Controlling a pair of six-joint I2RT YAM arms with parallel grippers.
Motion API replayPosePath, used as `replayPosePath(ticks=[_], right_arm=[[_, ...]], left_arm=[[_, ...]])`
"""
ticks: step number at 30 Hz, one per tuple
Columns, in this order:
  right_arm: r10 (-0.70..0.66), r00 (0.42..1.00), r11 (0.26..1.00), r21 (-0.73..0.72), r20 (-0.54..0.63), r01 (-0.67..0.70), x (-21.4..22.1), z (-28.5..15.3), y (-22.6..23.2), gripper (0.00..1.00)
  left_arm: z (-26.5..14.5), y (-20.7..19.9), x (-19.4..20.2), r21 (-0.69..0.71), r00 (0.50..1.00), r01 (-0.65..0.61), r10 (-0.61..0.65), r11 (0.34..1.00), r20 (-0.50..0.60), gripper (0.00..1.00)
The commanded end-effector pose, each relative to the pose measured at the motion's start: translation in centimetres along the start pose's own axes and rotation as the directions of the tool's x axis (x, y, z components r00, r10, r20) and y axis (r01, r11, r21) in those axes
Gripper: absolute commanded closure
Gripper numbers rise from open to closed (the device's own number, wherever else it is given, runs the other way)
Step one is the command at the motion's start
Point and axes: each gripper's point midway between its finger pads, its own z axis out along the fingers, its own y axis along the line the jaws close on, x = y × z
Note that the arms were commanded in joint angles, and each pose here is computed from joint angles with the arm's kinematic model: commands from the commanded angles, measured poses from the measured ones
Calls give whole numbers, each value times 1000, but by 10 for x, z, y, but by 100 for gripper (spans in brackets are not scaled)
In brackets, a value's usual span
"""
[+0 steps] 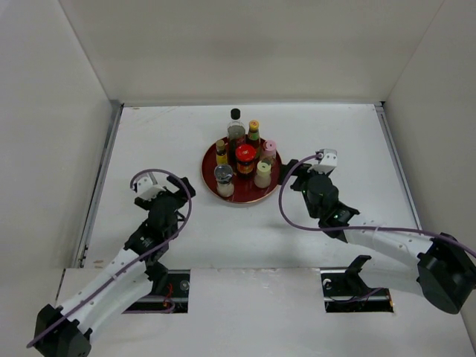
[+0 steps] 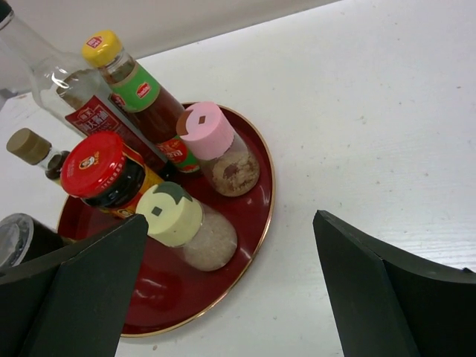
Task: Organize the condiment bottles
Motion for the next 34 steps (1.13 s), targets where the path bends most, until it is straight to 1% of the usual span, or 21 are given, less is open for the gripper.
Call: replayPosePath(ticks=[1, 4, 7, 11, 15, 17, 21, 25, 27, 30, 34], right_arm=[[50, 998, 999, 13, 26, -50, -15, -4, 1, 0], [48, 998, 998, -30, -48, -49, -4, -11, 18, 0], [97, 990, 992, -73, -98, -104, 0, -16, 34, 0], [127, 982, 988, -67, -142, -137, 15, -14, 40, 0], [116, 975, 993, 16, -189, -115, 36, -13, 24, 0], [112, 976, 993, 54, -185, -104, 41, -13, 15, 0], [77, 978, 995, 84, -192, -62, 47, -11, 3, 0], [60, 983, 994, 97, -175, -44, 42, -10, -4, 0], [67, 987, 994, 100, -147, -52, 35, -14, -8, 0], [71, 993, 988, 142, -97, -57, 25, -20, -21, 0], [79, 993, 984, 164, -83, -64, 23, -32, -37, 0]], left_arm=[[13, 12, -2, -99, 998, 11, -17, 995, -53, 0], [29, 31, 1, -197, 991, -34, 8, 980, -134, 0], [38, 45, -1, -266, 984, -46, -2, 963, -178, 0], [39, 43, -7, -274, 984, -42, -8, 961, -179, 0], [38, 39, -10, -264, 984, -44, -3, 964, -176, 0], [39, 39, -7, -261, 982, -47, -3, 964, -187, 0], [36, 32, 3, -221, 976, -44, -5, 974, -216, 0], [31, 32, 2, -193, 980, -23, -16, 981, -197, 0], [28, 30, -1, -174, 983, -11, -22, 985, -185, 0], [26, 28, -3, -156, 984, 1, -29, 988, -174, 0], [26, 27, 2, -142, 983, -1, -25, 990, -181, 0]])
